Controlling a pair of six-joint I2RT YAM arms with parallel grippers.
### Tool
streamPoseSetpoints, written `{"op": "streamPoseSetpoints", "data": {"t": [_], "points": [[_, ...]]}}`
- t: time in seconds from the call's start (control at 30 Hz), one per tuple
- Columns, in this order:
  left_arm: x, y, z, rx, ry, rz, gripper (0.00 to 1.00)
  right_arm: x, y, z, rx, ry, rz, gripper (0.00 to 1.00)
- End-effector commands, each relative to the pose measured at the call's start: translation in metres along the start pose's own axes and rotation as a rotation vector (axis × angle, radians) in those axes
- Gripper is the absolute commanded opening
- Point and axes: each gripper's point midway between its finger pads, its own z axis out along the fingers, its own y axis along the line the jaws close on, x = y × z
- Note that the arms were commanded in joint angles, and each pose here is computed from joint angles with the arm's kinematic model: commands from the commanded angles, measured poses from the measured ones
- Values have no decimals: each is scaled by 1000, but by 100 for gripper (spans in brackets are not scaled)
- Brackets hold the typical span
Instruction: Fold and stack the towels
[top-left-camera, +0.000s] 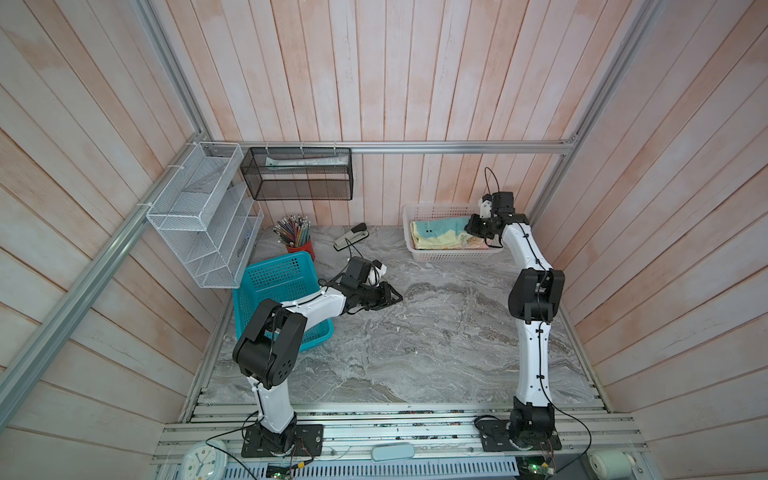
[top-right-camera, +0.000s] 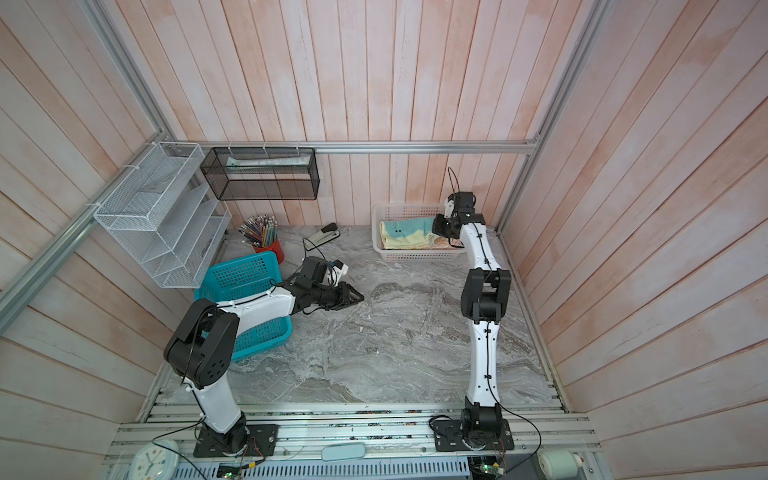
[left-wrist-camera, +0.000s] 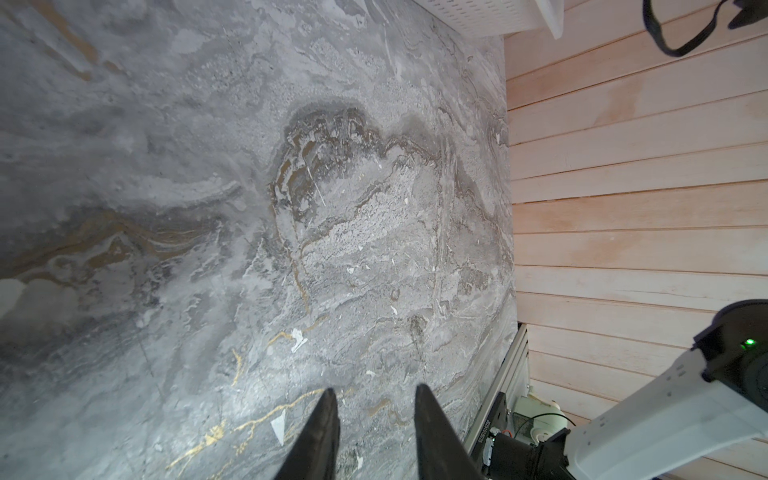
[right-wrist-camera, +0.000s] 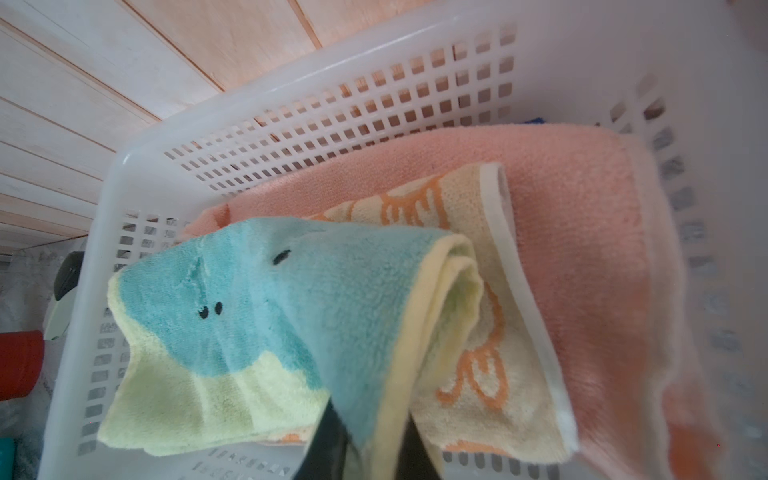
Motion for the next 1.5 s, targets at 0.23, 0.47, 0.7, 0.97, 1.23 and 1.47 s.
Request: {"op": "streamPoseSetpoints", "data": {"t": [0.23,0.47,0.7,0.97,1.23,1.47], "points": [[-24,-17,-26,-75,-63,123,34,-30,-9,-69,200,-93,-77,52],[-46,-24,-79,-184,-167,206,35,-29,10,-124,224,-170,-135,57],[-56,-18,-156,-326,-326,244,38,7,28,-194,183,-333,-200,59],[-50,15,-241,-563,-569,269,70,70,20,-262,217,-505,-251,74],[-38,66,-294,-820,-733,326,100,140,-21,-285,332,-587,-191,88],[-18,104,-315,-1000,-918,481,100,199,-52,-290,366,-791,-179,97]]}}
